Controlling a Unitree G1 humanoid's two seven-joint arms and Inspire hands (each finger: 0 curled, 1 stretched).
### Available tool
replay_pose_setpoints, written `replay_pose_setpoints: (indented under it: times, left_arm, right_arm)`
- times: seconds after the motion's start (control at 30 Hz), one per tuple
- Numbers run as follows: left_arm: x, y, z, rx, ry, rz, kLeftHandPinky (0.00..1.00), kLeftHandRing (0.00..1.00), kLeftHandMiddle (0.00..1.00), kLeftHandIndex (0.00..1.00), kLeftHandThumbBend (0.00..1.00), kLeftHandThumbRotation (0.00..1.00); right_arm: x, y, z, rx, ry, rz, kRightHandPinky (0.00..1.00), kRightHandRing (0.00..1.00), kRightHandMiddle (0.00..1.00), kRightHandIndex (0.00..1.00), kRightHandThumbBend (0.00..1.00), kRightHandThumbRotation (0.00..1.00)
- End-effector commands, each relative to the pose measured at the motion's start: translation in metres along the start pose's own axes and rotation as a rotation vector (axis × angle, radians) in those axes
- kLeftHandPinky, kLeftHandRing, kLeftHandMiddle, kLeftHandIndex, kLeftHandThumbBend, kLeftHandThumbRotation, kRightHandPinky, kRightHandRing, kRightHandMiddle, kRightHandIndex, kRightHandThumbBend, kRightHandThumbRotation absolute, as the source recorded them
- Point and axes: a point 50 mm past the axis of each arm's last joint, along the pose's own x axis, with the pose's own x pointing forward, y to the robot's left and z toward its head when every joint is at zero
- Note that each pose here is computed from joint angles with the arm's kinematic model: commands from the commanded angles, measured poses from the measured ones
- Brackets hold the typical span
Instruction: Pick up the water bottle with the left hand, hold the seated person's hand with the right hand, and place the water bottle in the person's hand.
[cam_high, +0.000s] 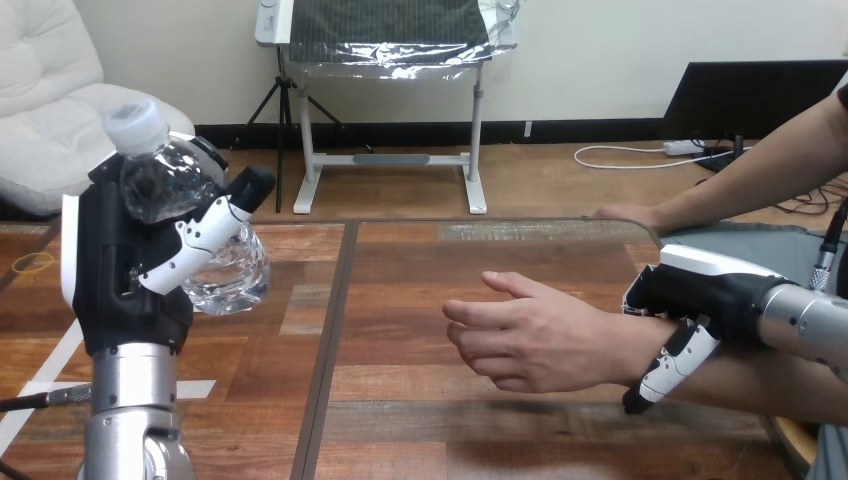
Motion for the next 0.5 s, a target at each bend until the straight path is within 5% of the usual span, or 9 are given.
replay_pose_setpoints:
  times: [0.0,0.47]
  left_arm:
    - [0.0183,-0.0145,0.0107,-0.026,-0.079,-0.049,0.17,0.22,0.27,0.3,0.64,0.0]
    - [0.0184,-0.0222,0.0039,-0.054,-0.05,-0.081,0.16,0.21,0.27,0.3,0.64,0.0]
  right_arm:
    - [-0.0043,-0.0361,0.0123,0.0,-0.051,-0.171,0.17,0.23,0.3,0.32,0.85,0.02]
    - [0.0015,-0.0351,0.0148,0.004,-0.079,-0.224,0.18,0.24,0.32,0.33,0.88,0.0]
